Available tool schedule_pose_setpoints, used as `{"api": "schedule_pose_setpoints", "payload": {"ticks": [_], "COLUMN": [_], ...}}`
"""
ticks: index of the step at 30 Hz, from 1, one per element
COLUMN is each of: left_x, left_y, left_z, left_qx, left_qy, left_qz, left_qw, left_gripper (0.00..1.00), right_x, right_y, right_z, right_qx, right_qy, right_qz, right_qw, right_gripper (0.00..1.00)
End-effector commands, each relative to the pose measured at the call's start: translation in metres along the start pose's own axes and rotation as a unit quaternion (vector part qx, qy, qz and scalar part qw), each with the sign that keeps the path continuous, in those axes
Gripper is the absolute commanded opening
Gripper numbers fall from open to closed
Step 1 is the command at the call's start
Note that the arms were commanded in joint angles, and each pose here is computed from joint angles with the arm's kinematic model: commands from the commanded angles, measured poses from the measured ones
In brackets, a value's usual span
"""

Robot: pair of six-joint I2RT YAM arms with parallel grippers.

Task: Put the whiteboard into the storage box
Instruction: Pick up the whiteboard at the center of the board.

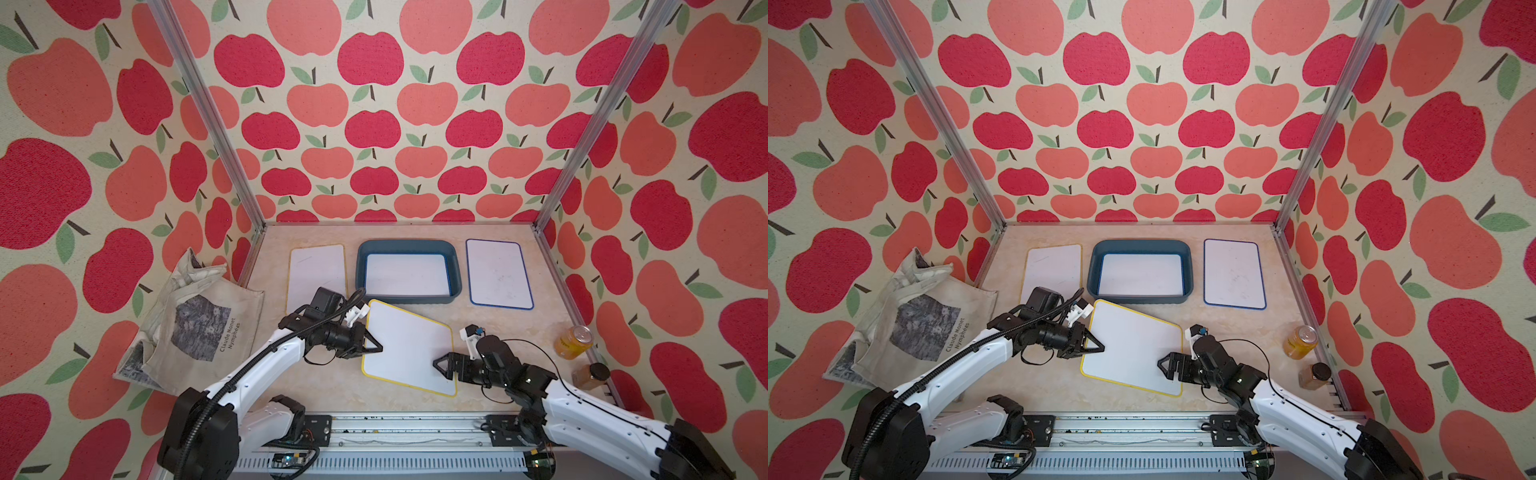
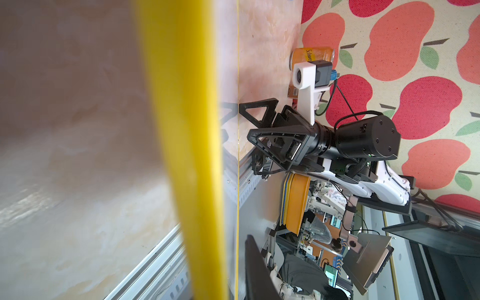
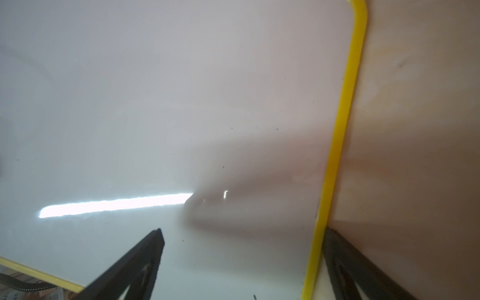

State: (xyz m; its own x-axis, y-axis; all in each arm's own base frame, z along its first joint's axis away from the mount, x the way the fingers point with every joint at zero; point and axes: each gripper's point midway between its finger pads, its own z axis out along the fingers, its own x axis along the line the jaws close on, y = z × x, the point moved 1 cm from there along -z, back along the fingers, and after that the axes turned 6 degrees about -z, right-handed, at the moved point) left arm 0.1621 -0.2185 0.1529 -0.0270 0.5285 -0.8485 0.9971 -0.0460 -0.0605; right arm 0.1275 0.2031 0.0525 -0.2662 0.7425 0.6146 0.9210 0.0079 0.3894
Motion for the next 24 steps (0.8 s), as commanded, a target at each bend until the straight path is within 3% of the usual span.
{"api": "schedule_pose_setpoints", "payload": {"ticks": [1,6,11,15,24], "left_x": [-0.011,-0.016,-0.025,-0.029,-0.042], "left_y": [0.004,0.006,0.004,0.002,-0.001], "left_z": [-0.009,-0.024,-0.034,-0.031,-0.043], "left_qx": [-0.007,-0.024,-0.038,-0.033,-0.035], "left_qy": [-0.001,-0.001,-0.024,-0.05,-0.032], "left_qz": [0.022,0.021,0.033,0.034,0.046], "left_qw": [1.0,0.999,0.998,0.998,0.998], "left_gripper": [0.14,0.13,0.0,0.0,0.0], "right_x": [-0.012,-0.015,-0.015,-0.013,-0.01], "right_y": [-0.016,-0.009,-0.003,-0.003,0.004], "right_z": [-0.003,-0.009,-0.017,-0.017,-0.027], "right_qx": [0.046,0.035,0.021,0.017,0.012], "right_qy": [-0.024,-0.023,-0.017,-0.007,-0.021], "right_qz": [0.014,0.026,0.031,0.031,0.017], "right_qw": [0.999,0.999,0.999,0.999,1.0], "right_gripper": [0.99,0.99,0.99,0.99,0.99]}}
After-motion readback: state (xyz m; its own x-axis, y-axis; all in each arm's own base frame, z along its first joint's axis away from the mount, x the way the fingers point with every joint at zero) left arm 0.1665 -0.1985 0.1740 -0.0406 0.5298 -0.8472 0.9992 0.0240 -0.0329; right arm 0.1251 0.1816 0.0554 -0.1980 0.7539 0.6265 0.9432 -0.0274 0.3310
